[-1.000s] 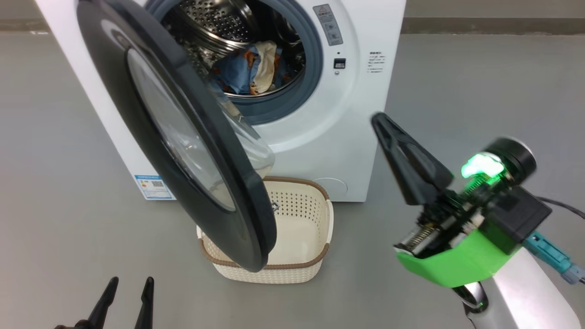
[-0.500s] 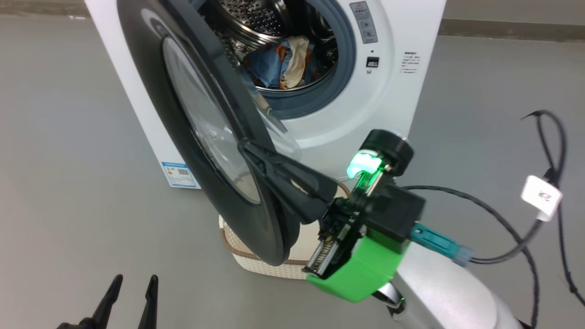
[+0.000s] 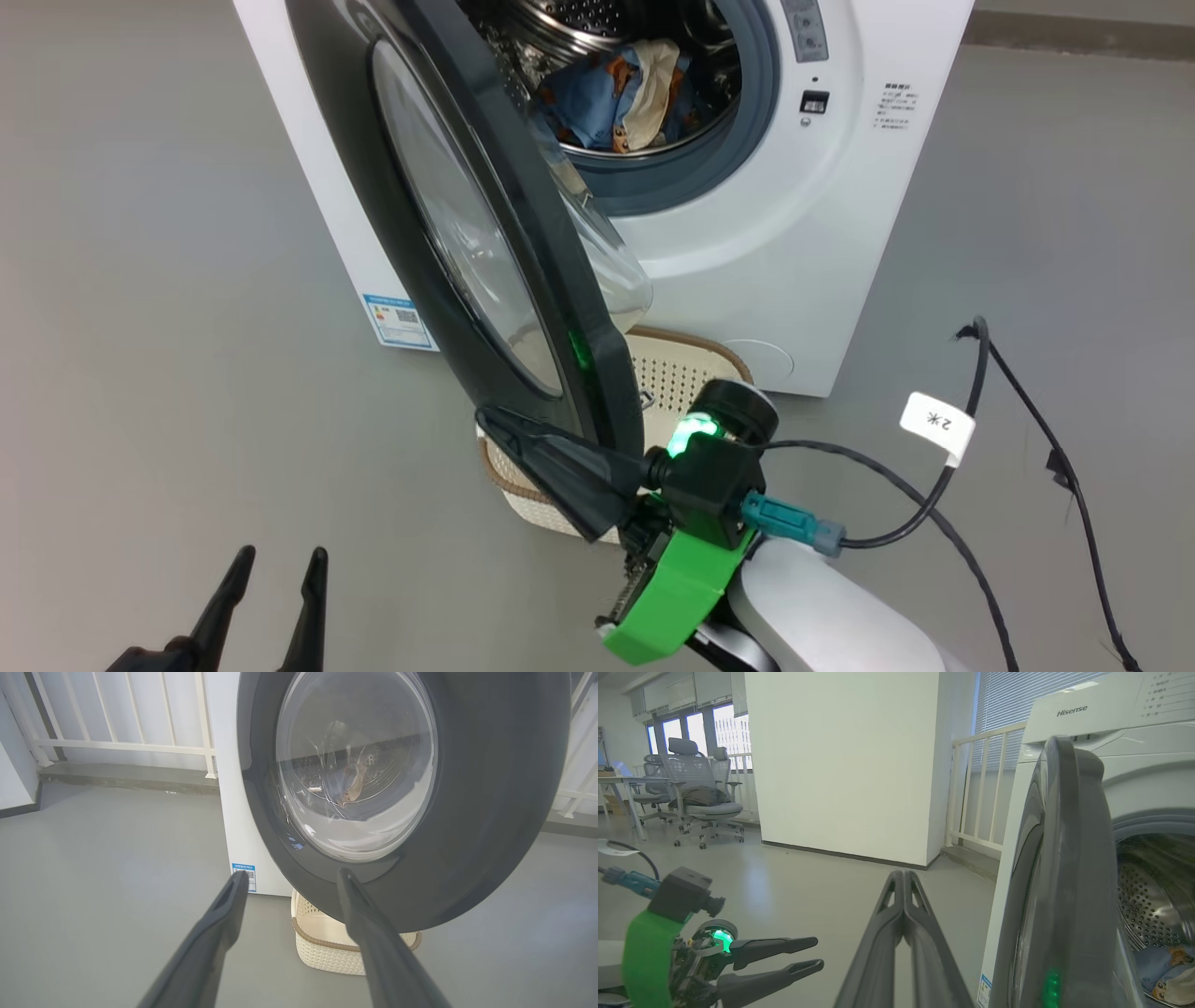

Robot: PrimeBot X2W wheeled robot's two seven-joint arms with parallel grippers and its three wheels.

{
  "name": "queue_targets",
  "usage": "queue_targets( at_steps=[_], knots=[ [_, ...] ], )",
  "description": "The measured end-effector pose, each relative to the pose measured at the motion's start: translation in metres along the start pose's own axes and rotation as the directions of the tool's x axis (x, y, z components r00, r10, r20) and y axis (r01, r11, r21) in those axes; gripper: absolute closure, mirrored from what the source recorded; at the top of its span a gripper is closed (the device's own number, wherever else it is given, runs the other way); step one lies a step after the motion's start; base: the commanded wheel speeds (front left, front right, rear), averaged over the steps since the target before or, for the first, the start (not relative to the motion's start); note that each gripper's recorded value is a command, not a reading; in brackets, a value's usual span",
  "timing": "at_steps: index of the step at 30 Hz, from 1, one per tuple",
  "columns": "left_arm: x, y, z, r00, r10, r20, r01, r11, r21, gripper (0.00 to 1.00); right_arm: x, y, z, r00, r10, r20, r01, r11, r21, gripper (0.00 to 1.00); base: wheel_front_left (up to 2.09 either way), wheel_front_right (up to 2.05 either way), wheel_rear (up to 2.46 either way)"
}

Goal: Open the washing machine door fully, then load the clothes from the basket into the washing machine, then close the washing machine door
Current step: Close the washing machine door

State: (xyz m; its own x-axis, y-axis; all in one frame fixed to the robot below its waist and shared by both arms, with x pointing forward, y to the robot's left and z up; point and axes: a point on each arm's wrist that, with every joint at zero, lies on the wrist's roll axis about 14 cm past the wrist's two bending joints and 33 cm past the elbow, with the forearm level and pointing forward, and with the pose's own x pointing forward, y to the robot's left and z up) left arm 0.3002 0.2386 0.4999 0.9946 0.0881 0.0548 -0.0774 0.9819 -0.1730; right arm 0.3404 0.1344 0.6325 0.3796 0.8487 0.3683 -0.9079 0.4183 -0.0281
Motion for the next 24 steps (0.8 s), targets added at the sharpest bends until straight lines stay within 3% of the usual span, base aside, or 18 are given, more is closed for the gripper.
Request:
queue_targets(
  at_steps=[10, 24],
  knots=[
    [0.014, -0.005, 0.001, 1.000, -0.020, 0.001, 0.020, 1.000, 0.004, 0.00, -0.020, -0.016, -0.044, 0.990, -0.078, -0.114, 0.089, 0.991, 0.095, 1.00, 0.00, 0.00, 0.00],
    [0.021, -0.005, -0.003, 1.000, -0.018, -0.014, 0.018, 1.000, 0.004, 0.00, -0.025, -0.038, -0.066, 0.978, -0.137, -0.157, 0.160, 0.976, 0.146, 1.00, 0.00, 0.00, 0.00]
  ],
)
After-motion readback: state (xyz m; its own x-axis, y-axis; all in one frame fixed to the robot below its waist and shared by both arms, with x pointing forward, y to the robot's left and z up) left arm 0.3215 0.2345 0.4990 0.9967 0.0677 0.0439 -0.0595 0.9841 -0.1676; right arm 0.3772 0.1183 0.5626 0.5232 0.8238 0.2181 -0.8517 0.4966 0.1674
